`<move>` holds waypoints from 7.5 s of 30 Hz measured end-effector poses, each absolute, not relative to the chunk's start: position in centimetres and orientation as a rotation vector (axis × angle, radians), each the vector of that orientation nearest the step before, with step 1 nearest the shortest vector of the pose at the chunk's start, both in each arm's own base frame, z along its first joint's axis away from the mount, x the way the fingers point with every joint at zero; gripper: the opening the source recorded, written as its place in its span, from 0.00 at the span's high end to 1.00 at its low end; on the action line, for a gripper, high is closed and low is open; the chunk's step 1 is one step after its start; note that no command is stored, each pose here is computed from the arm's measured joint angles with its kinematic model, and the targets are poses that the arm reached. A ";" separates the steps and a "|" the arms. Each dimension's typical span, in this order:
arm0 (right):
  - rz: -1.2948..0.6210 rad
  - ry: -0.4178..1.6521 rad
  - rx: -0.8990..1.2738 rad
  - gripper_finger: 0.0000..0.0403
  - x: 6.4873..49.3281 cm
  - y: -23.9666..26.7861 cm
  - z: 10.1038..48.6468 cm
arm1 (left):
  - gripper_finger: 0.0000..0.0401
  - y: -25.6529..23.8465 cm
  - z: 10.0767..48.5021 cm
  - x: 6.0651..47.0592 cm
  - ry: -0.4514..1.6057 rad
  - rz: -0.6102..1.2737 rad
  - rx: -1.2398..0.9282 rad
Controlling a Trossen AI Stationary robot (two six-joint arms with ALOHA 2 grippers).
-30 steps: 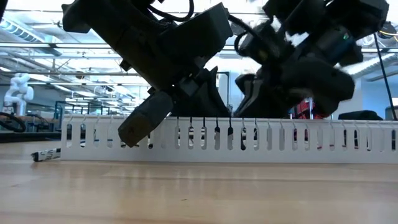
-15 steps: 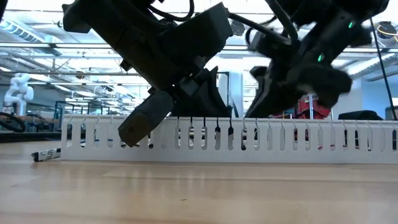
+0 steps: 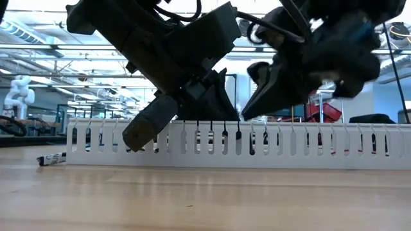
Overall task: Ziptie cables
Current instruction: Put the zip-tied cables into the white cable duct, then close the white cable duct
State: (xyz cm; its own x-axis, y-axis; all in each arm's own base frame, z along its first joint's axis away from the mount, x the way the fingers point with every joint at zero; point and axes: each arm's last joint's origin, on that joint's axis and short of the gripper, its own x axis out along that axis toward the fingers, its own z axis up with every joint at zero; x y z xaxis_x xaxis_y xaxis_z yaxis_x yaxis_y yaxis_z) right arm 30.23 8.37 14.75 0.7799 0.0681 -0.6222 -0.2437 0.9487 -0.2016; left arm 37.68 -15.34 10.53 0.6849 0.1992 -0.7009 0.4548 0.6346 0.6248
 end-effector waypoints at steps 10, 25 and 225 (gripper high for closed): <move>0.184 0.679 -0.270 1.00 31.6 7.5 11.9 | 0.98 -15.3 10.5 37.7 0.828 -0.166 0.895; 0.165 0.781 -0.244 1.00 30.5 7.0 12.3 | 0.97 -15.5 11.3 38.1 0.798 0.059 0.910; -0.200 1.178 0.097 1.00 31.4 -22.1 13.2 | 0.64 11.9 16.1 30.9 0.936 0.691 0.012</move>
